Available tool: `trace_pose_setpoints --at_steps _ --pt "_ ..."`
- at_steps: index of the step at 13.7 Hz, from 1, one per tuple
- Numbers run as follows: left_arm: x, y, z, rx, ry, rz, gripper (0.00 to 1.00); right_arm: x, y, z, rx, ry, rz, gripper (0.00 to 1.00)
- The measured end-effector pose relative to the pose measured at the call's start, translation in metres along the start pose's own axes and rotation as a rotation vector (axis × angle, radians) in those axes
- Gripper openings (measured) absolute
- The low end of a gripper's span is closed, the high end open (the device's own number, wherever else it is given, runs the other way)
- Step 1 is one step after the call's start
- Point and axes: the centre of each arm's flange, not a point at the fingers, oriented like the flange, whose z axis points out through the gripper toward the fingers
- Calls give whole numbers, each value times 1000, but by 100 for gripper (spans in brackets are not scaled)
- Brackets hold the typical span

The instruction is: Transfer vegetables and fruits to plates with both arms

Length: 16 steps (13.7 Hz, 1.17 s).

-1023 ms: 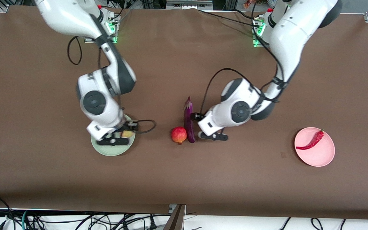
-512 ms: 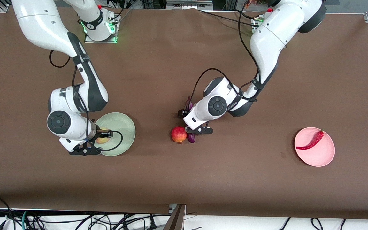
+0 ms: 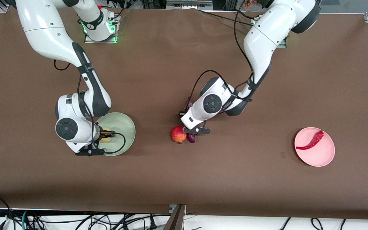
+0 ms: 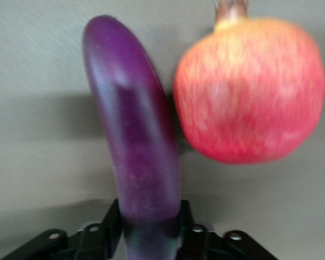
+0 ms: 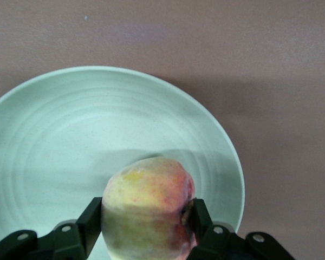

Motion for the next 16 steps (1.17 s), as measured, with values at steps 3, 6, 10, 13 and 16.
trace_pose_setpoints --at_steps 3,6,10,13,16 --pt "24 -29 -28 8 -2 -39 37 0 0 0 0 0 0 71" --pt "55 -90 -102 40 -39 -13 35 0 -1 -1 2 2 -3 97" --pt "98 -260 -192 37 -78 183 34 -5 -46 -44 54 63 -43 100" --pt "104 -405 -217 49 -104 345 34 -26 -125 -74 126 127 21 100" --pt "97 -471 -225 86 -129 483 34 -45 -201 -79 209 225 111 100"
